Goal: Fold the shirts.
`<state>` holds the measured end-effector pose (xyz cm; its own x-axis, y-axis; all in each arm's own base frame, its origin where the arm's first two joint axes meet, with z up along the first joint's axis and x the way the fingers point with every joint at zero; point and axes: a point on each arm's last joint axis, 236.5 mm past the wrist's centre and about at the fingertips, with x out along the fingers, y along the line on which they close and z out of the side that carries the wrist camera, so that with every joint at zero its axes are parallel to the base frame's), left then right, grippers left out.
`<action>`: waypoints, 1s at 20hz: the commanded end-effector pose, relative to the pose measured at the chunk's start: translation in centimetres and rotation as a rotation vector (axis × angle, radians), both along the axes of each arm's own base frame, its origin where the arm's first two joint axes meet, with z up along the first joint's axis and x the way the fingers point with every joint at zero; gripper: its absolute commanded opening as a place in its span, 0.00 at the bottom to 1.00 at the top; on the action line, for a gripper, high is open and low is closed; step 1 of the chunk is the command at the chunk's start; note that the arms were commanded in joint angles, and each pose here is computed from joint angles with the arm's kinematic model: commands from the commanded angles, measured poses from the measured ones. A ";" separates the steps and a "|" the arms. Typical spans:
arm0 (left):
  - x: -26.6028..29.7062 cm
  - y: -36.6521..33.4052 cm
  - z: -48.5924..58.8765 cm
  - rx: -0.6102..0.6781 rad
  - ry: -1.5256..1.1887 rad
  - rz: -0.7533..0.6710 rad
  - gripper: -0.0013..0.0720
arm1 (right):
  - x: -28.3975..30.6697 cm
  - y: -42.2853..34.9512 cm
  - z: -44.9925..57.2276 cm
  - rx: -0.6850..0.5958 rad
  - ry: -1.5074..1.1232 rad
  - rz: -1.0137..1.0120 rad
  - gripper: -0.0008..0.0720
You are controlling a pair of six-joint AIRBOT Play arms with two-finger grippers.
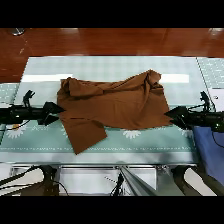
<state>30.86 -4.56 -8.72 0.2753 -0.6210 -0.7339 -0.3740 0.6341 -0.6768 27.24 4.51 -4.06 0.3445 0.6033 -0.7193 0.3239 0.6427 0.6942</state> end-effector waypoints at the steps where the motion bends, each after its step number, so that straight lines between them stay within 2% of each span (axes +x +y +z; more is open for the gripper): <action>1: 0.4 -1.5 -1.2 -0.004 0.004 -0.015 0.67 | 0.5 0.4 0.6 0.037 -0.019 -0.029 0.87; 2: 0.1 -1.7 -1.1 -0.016 0.006 -0.038 0.09 | 0.9 -0.6 0.8 0.020 -0.025 -0.052 0.87; 3: -0.1 -1.9 -0.7 -0.029 -0.004 -0.066 0.05 | 1.3 -2.2 1.0 -0.003 -0.030 -0.091 0.87; 6: -0.1 -1.6 1.1 -0.071 -0.038 -0.122 0.05 | -0.2 -7.9 -0.4 -0.096 0.051 -0.230 0.87; 9: 0.3 -1.0 1.5 -0.072 -0.048 -0.112 0.05 | -4.0 -9.2 -3.5 -0.181 0.219 -0.238 0.87; 12: 0.4 -1.0 1.4 -0.065 -0.051 -0.111 0.05 | -3.6 -7.3 -4.7 -0.140 0.237 -0.193 0.87; 19: 0.3 -1.2 1.4 -0.068 -0.049 -0.114 0.05 | 2.2 -2.1 -6.5 -0.075 0.216 -0.080 0.87; 20: 0.3 -1.2 1.4 -0.068 -0.049 -0.114 0.05 | 2.6 -1.4 -6.7 -0.072 0.221 -0.054 0.84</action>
<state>31.23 -5.66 -7.32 0.2369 -0.6961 -0.6777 -0.2696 0.6231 -0.7342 28.14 1.55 -9.75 0.2343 0.5242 -0.8187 0.5240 0.6413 0.5605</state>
